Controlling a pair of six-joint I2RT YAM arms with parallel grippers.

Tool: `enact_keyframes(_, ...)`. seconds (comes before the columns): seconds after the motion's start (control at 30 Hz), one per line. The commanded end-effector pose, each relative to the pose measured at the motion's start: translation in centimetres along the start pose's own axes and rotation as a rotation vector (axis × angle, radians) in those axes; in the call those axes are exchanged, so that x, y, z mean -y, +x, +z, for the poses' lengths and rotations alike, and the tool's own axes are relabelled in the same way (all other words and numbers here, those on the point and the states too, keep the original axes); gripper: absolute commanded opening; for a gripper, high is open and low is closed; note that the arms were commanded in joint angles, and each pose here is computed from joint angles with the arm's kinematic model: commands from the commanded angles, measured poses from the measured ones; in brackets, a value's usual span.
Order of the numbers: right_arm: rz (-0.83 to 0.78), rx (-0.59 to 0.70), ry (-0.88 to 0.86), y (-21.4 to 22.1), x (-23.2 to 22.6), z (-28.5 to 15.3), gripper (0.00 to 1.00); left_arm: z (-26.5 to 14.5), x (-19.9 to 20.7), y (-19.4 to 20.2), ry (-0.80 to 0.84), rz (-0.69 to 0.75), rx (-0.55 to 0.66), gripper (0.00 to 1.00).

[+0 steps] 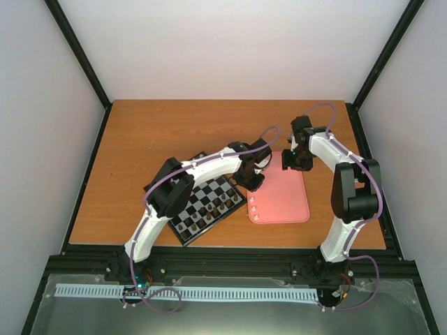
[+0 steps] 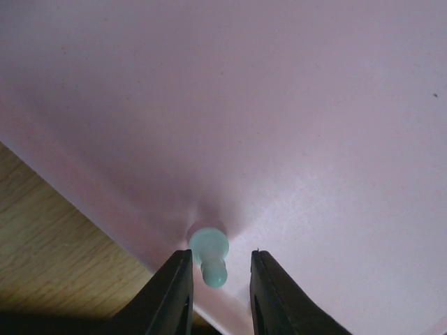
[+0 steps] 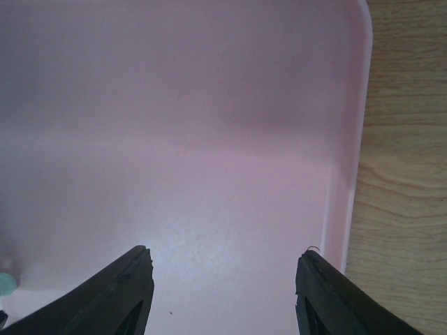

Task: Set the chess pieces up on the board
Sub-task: Pick up the chess piece from the storage box, then place the chess piece on the chessboard.

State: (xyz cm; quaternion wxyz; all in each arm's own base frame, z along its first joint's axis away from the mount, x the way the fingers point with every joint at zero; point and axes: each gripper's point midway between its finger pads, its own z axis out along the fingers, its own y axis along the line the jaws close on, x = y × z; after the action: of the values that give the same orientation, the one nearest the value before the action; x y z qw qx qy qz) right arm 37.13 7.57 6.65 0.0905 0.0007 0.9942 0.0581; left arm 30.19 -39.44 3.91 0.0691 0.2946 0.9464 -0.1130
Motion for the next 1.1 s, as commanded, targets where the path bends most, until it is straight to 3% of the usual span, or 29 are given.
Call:
enact_keyframes(0.0,0.000,-0.003,0.013,0.0,0.5,0.1,0.56,0.5,0.6,-1.0,0.011,0.022,0.015,0.24)
enact_keyframes(0.13,0.000,-0.006,0.013,0.1,0.5,0.2,0.56,0.9,0.5,-0.9,0.006,0.020,0.005,0.23)
enact_keyframes(0.37,-0.003,-0.008,0.017,0.1,0.6,0.2,0.57,0.7,0.1,-1.1,-0.023,0.022,0.008,0.10)
enact_keyframes(0.47,-0.003,-0.007,0.017,0.1,0.6,0.2,0.57,-0.6,-0.2,-1.6,-0.044,0.026,0.029,0.02)
enact_keyframes(0.63,-0.005,-0.003,0.014,0.0,0.5,0.1,0.57,-5.9,-1.7,-2.3,-0.072,-0.017,0.086,0.01)
enact_keyframes(0.87,-0.008,-0.008,0.000,0.1,0.3,0.3,0.56,-13.3,-10.7,1.8,-0.149,-0.251,0.151,0.01)
enact_keyframes(1.07,-0.011,-0.020,-0.012,0.2,0.1,0.8,0.56,-14.7,-18.7,9.6,-0.258,-0.465,0.125,0.01)
